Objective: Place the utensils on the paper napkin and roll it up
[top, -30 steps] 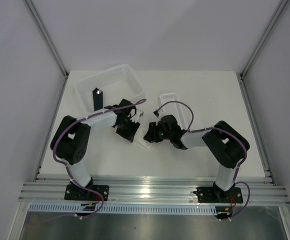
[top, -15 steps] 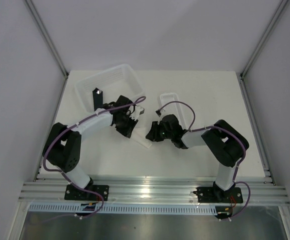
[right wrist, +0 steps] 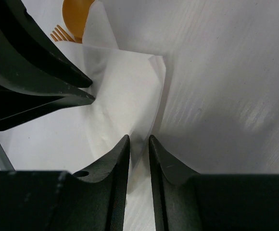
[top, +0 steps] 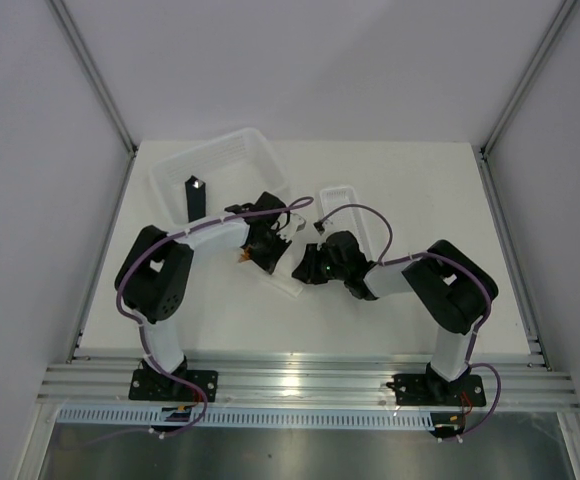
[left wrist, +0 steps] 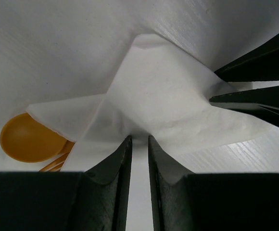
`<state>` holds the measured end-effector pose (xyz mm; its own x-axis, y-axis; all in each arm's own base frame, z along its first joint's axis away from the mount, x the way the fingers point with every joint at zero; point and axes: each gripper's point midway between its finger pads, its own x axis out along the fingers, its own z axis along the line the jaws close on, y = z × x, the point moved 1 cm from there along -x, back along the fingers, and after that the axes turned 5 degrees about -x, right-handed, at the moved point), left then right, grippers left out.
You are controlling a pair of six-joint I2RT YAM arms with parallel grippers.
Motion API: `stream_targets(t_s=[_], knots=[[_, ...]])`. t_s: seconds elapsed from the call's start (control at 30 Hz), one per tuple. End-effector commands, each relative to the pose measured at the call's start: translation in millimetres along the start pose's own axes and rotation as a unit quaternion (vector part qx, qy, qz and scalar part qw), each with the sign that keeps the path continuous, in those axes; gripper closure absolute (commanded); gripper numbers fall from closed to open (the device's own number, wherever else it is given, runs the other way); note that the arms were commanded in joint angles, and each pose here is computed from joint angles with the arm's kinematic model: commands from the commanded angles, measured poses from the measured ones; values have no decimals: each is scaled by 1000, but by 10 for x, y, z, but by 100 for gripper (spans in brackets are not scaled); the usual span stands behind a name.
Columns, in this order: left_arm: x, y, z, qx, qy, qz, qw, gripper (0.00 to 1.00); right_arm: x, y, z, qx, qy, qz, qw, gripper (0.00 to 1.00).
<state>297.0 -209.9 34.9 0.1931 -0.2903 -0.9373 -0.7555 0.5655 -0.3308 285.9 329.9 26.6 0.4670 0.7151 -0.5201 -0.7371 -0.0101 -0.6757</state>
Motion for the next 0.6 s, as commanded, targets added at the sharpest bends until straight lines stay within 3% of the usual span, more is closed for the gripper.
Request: stream_targets(t_s=[0.0, 0.27, 0.4, 0.57], knots=[[-2, 24, 139, 10, -32, 2, 999, 77, -115, 588, -383, 18, 73, 90, 993, 73], [82, 108, 118, 9, -22, 19, 1000, 78, -221, 470, -335, 8, 79, 80, 994, 67], [74, 119, 103, 13, -17, 15, 1000, 78, -462, 119, -228, -18, 95, 32, 995, 60], [90, 114, 62, 16, -4, 8, 1000, 78, -671, 32, -59, -82, 114, 7, 990, 64]])
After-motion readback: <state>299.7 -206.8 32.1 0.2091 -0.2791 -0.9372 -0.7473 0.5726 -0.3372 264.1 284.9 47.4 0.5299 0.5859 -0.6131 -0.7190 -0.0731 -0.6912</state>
